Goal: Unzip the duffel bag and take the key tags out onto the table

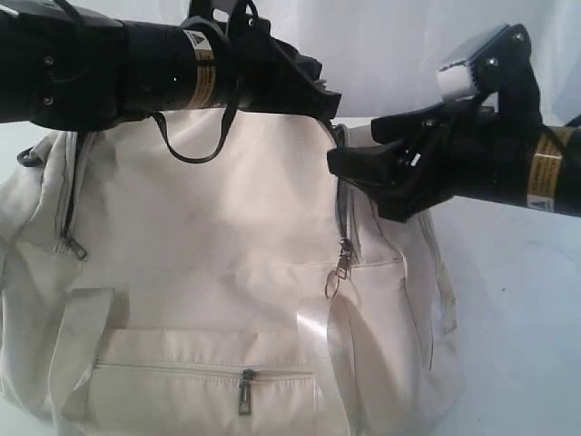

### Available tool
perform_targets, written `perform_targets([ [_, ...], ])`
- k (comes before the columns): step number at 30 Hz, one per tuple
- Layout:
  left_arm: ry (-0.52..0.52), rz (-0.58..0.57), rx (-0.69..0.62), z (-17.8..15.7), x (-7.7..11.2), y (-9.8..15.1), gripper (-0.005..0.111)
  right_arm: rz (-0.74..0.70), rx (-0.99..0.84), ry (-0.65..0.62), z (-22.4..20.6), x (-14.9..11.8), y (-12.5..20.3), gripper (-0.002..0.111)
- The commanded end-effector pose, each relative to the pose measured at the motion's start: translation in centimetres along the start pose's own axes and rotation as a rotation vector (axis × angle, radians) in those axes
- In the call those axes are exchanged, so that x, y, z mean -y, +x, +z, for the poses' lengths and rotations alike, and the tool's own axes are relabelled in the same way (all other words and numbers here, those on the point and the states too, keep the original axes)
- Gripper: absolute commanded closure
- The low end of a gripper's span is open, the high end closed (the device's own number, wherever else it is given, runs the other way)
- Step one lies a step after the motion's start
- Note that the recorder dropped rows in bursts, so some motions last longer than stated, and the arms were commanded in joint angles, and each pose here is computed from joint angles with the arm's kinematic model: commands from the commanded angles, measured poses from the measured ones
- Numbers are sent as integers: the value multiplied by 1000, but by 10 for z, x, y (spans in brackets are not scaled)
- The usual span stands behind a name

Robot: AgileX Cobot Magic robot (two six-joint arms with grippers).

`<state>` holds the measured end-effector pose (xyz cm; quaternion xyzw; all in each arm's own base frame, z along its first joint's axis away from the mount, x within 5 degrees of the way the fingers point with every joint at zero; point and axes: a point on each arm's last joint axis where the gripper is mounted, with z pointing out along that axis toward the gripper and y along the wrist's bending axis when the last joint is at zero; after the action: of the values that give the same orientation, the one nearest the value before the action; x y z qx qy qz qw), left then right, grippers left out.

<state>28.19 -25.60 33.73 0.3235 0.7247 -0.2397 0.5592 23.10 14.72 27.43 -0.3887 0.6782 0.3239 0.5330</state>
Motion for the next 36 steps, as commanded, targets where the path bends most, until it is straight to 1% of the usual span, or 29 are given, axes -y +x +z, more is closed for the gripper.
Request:
perform_targets([
  [1,62,0,27,-8,6,-9,107,-19,43,-28,31,5,-11,42],
  [3,81,0,27,-8,7,-9,107,-9,19,-31,49,8,-11,43],
  [4,82,14,27,-8,7,-9,106,-8,20,-40,54,8,-12,47],
  [5,70,58,25,-10,7,-10,99,-10,29,-56,58,8,-14,58],
  [6,62,61,28,-11,6,-11,93,-15,33,-60,59,8,-15,65],
  [9,45,62,39,-14,5,-14,62,-27,35,-48,60,10,-18,90],
  [11,33,45,49,-17,4,-17,38,-29,26,-23,60,13,-19,102],
  [12,34,22,53,-18,4,-19,31,-32,17,-5,61,14,-20,105],
  [13,24,-10,62,-21,3,-21,28,-32,10,8,61,16,-19,108],
  [14,20,-31,71,-24,3,-24,29,-30,7,12,61,16,-19,108],
  [18,18,-25,119,-40,4,-37,36,-42,19,-24,60,12,-21,108],
  [21,2,13,160,-60,1,-47,45,-87,63,-128,55,1,-29,108],
  [23,-26,42,177,-74,-5,-49,47,-130,74,-194,50,-8,-34,108],
  [26,-110,28,195,-100,-25,-46,47,-192,5,-243,40,-17,-35,108],
  [30,-196,-51,206,-132,-48,-36,47,-292,-90,-318,24,-29,-37,108],
  [33,-221,-58,207,-151,-54,-27,47,-333,-64,-424,11,-44,-45,108],
  [36,-255,-62,212,-168,-56,-18,47,-329,-21,-512,-3,-57,-55,108],
])
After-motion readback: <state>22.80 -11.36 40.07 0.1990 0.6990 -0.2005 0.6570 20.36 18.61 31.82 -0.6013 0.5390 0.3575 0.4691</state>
